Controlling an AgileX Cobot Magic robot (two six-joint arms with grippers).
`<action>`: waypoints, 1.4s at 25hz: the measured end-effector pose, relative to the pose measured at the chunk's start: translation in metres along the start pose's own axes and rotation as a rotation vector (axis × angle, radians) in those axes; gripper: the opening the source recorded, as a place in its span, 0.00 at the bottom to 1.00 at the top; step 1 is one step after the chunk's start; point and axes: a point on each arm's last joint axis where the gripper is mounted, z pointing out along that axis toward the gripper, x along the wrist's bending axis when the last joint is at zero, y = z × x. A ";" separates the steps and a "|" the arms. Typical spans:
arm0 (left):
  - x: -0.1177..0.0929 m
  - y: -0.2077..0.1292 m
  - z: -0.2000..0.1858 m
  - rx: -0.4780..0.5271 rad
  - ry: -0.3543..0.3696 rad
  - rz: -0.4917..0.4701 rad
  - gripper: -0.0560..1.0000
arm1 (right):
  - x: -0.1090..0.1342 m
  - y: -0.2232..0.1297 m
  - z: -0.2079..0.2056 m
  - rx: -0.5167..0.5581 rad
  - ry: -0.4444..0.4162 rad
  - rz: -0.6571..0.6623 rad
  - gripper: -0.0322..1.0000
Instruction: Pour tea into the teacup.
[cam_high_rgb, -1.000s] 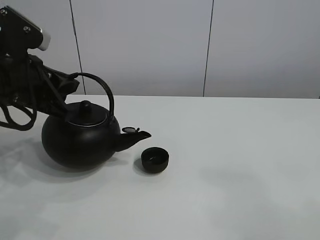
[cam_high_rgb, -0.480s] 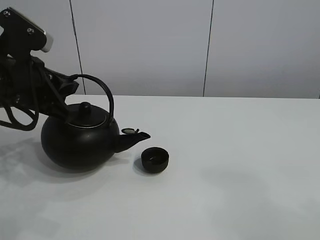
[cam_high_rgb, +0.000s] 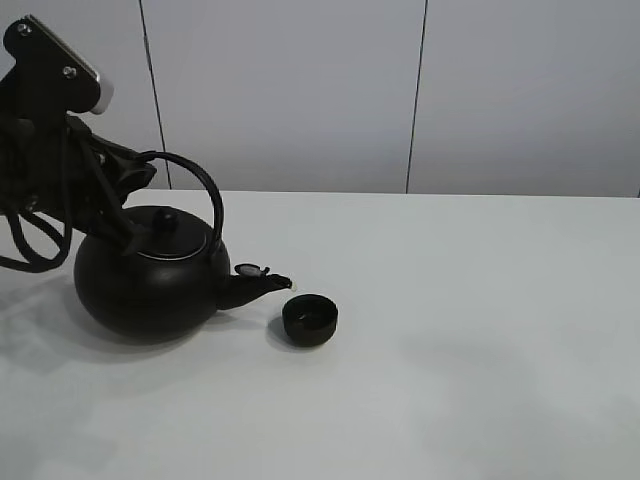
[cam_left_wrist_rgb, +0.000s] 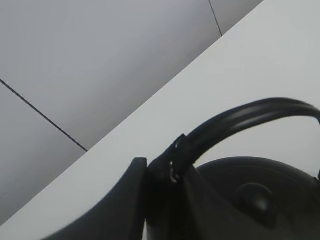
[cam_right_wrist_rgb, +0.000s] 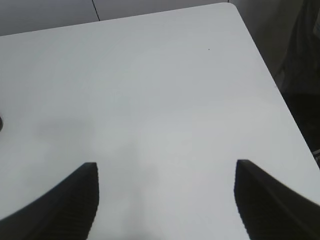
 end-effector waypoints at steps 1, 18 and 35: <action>0.000 0.000 0.000 0.000 0.000 0.004 0.17 | 0.000 0.000 0.000 0.000 0.000 0.000 0.53; 0.000 0.000 0.000 0.000 0.001 0.039 0.17 | 0.000 0.000 0.000 0.000 0.000 0.000 0.53; 0.000 0.000 0.000 0.001 0.001 0.044 0.17 | 0.000 0.000 0.000 0.000 0.000 0.000 0.53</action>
